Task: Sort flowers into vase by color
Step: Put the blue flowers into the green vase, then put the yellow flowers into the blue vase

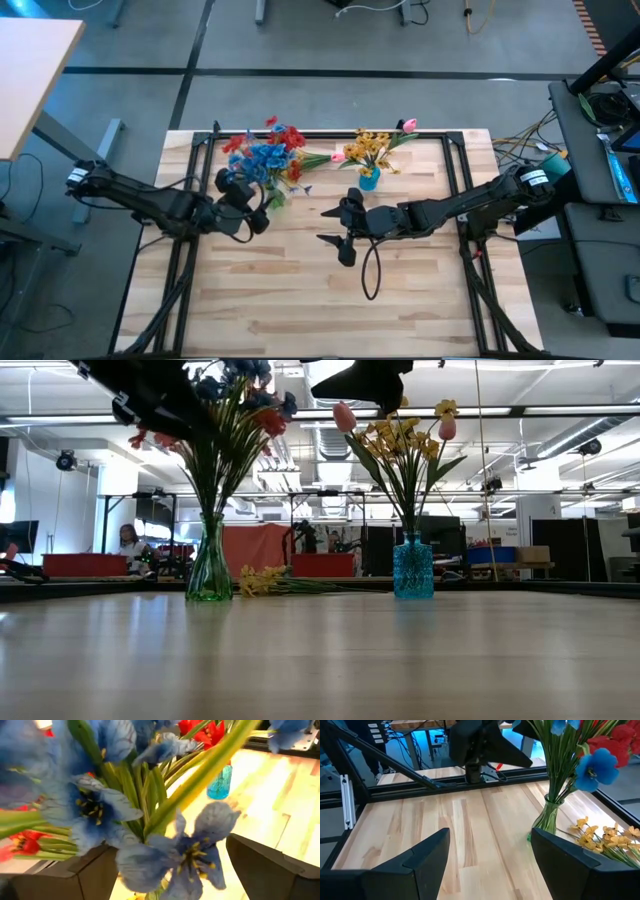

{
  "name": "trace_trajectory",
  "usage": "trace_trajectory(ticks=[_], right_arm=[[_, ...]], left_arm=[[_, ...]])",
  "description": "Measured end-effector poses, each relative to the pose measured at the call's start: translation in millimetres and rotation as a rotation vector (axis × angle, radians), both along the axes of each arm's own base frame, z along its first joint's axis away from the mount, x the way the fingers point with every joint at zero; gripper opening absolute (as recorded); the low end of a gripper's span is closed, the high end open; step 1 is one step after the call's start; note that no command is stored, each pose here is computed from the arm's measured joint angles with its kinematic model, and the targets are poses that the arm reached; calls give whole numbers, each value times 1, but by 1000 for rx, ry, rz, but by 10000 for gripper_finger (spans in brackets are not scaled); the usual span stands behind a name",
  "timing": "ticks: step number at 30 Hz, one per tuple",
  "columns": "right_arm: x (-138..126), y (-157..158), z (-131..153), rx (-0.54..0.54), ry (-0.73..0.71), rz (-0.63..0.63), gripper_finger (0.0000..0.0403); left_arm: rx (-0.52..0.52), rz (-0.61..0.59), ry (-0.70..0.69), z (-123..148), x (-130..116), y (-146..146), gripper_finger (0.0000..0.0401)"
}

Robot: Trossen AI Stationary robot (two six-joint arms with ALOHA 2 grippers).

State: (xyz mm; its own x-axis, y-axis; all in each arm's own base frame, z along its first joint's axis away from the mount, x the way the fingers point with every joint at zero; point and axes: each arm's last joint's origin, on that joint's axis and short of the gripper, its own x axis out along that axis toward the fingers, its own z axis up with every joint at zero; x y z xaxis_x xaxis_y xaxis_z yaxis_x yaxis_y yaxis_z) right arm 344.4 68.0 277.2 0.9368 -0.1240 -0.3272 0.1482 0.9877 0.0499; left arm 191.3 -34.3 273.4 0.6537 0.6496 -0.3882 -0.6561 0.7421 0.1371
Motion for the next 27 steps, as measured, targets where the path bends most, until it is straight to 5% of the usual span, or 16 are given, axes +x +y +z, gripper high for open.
trace_trajectory(ticks=[15,23,27], right_arm=[[0,0,0,3,-1,-1,270],[0,0,0,2,0,-1,269],[0,0,0,1,3,0,272]], left_arm=[[-62,-11,106,30,-14,1,336],[-164,-142,194,39,-17,-1,336],[-214,-102,253,46,-28,1,336]])
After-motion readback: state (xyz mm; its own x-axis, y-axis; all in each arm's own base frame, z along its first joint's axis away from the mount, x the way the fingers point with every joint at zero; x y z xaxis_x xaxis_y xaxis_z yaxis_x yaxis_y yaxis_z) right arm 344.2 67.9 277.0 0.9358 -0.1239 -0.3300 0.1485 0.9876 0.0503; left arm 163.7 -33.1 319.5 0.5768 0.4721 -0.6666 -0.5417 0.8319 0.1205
